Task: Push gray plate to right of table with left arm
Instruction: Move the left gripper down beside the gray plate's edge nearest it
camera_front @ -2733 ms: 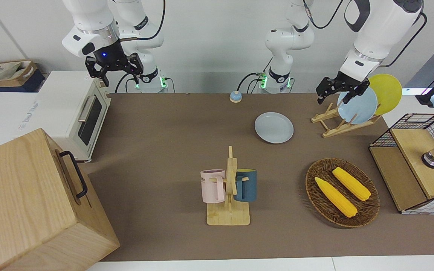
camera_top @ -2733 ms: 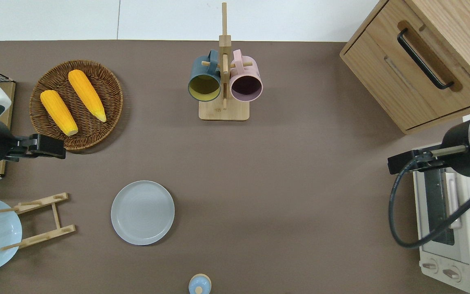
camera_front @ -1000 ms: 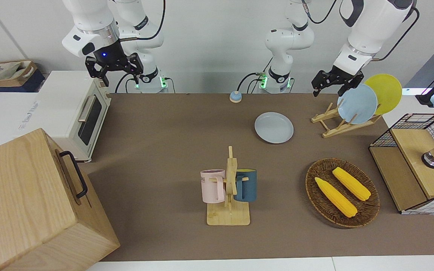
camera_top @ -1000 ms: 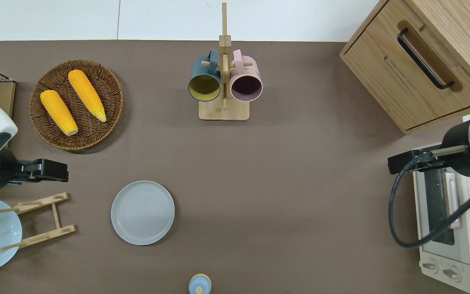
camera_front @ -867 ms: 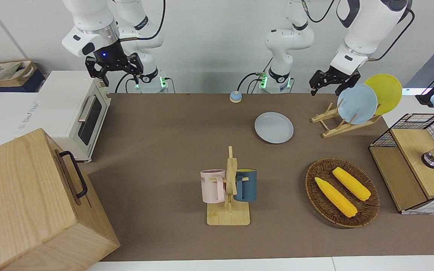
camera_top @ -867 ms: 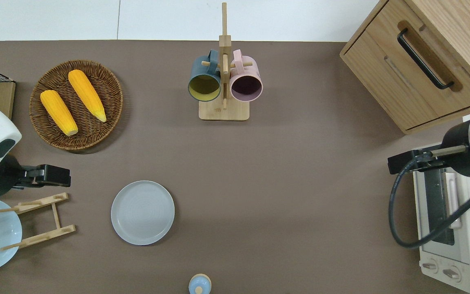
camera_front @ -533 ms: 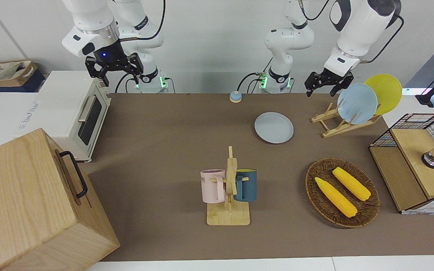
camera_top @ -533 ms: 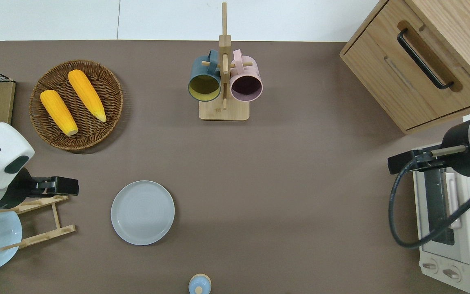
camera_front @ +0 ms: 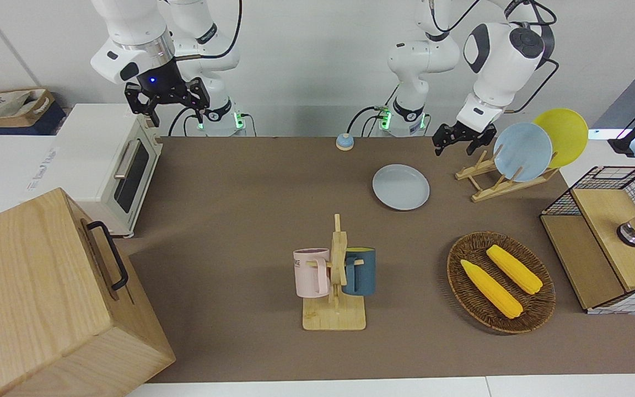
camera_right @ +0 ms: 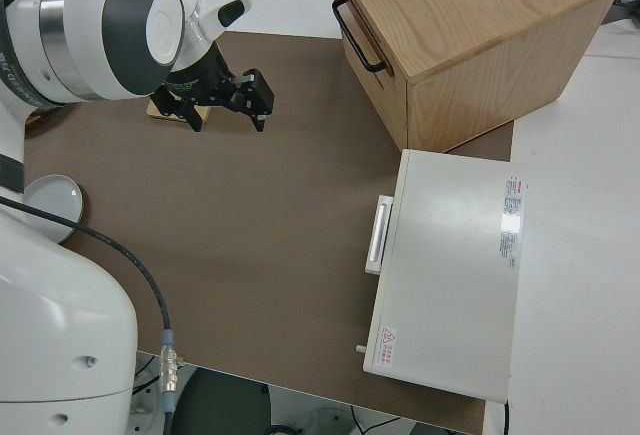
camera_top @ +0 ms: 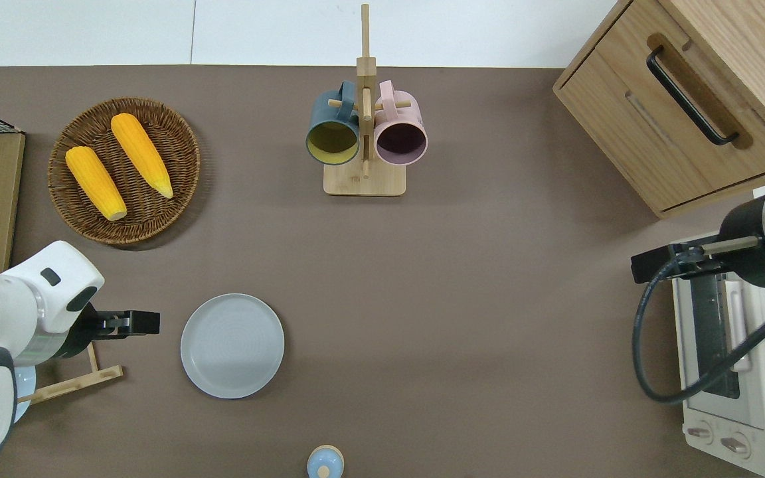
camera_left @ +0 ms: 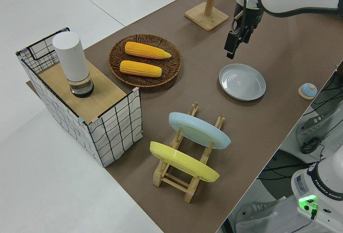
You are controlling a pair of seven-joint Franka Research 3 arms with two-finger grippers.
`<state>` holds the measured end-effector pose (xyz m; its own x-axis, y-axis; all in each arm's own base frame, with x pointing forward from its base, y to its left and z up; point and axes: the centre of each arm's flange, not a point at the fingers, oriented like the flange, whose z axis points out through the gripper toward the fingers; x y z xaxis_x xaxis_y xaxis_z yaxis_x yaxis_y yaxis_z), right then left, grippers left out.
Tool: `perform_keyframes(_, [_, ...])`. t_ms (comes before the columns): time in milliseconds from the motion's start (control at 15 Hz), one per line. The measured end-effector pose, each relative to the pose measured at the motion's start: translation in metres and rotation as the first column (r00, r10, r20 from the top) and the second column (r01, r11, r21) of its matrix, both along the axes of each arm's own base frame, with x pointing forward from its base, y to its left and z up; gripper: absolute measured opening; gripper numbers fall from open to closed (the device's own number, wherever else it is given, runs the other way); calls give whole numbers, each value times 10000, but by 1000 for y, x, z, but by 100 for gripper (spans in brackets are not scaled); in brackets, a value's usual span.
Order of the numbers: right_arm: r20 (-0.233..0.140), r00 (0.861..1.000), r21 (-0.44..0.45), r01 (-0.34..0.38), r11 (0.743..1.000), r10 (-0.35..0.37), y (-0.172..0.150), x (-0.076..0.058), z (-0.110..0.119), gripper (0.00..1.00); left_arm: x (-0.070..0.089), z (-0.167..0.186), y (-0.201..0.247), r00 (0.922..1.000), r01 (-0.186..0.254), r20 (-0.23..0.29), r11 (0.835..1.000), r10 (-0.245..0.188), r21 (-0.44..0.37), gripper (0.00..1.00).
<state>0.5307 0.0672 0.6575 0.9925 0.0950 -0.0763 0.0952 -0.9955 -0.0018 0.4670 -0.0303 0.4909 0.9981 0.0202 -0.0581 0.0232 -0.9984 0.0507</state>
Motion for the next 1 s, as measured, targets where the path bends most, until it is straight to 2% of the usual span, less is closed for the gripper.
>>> perform_keyframes(733, [0,10000,0,0,10000,0,0,0,0,99,-35,-103,4,9955,-181,934,9997,167,141,99])
perform_keyframes(1000, [0,10000,0,0,10000,0,0,0,0,99,-43,-133,6,9951,-228,968,9996,211,165,99])
